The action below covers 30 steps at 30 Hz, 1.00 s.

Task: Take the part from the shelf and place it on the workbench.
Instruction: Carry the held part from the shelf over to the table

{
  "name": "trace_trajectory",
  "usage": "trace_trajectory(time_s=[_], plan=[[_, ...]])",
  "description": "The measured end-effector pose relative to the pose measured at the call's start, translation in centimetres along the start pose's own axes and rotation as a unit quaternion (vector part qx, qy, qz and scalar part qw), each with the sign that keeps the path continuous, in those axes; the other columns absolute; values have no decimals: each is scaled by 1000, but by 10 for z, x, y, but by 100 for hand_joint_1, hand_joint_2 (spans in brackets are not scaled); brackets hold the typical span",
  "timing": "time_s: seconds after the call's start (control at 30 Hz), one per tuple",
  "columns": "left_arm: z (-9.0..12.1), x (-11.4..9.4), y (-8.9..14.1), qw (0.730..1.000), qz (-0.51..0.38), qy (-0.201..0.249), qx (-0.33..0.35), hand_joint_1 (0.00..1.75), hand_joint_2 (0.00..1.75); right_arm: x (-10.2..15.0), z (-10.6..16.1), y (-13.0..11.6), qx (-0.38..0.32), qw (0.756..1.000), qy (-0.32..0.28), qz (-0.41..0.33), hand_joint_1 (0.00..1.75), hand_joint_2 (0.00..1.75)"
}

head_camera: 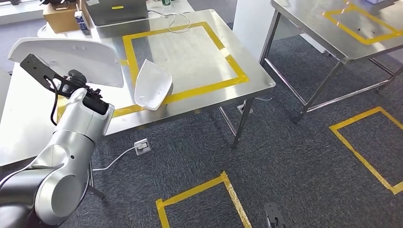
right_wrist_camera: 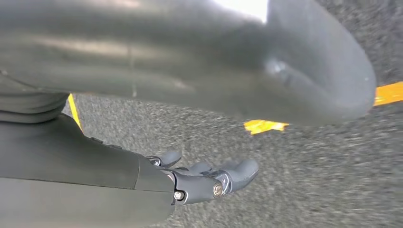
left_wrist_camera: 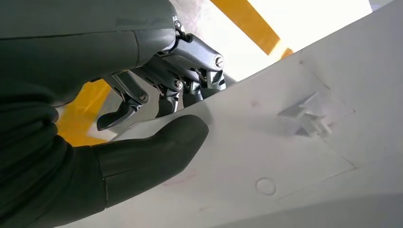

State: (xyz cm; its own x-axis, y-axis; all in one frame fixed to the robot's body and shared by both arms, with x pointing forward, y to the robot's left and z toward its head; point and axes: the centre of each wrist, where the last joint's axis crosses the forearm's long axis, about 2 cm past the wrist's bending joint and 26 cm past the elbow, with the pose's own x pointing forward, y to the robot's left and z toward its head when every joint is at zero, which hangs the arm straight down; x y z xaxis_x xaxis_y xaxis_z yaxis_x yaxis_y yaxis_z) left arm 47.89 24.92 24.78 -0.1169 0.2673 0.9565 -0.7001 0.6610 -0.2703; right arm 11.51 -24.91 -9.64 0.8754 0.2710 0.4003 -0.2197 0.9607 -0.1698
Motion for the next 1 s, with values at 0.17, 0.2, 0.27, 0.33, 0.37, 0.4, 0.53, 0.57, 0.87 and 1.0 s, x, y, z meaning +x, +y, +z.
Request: trace_trajectory(time_s=[0.17,0.2,0.27,0.33,0.37,0.4,0.53,0.57,0.87,1.0], plan=[[1,-6,4,1000,-5,2,2,175,175,-1,0,0,1,1000,1,4,0,0],[1,-6,4,1000,-5,2,2,175,175,-1,0,0,1,1000,1,5,0,0],[1,-7,5,1000,-6,2,3,175,175,-2,0,0,1,1000,2,7,0,0],[1,-8,5,1000,-7,3,6,175,175,-3,0,-1,0,1000,4,7,0,0],[1,-7,5,1000,-6,2,7,175,175,-3,0,-1,0,1000,4,7,0,0],[0,-6,5,1000,-5,0,9,175,175,-3,0,-1,0,1000,3,7,0,0],[-2,-5,7,1000,-5,-2,12,175,175,-1,0,-1,0,1000,1,7,0,0],[-2,-7,9,1000,-6,-1,13,175,175,-1,0,-1,0,1000,1,7,0,0],[-4,-10,13,1000,-9,2,18,175,175,-2,0,0,1,1000,3,8,0,0],[-5,-7,12,1000,-3,0,18,175,175,-1,0,-1,0,1000,1,8,0,0]])
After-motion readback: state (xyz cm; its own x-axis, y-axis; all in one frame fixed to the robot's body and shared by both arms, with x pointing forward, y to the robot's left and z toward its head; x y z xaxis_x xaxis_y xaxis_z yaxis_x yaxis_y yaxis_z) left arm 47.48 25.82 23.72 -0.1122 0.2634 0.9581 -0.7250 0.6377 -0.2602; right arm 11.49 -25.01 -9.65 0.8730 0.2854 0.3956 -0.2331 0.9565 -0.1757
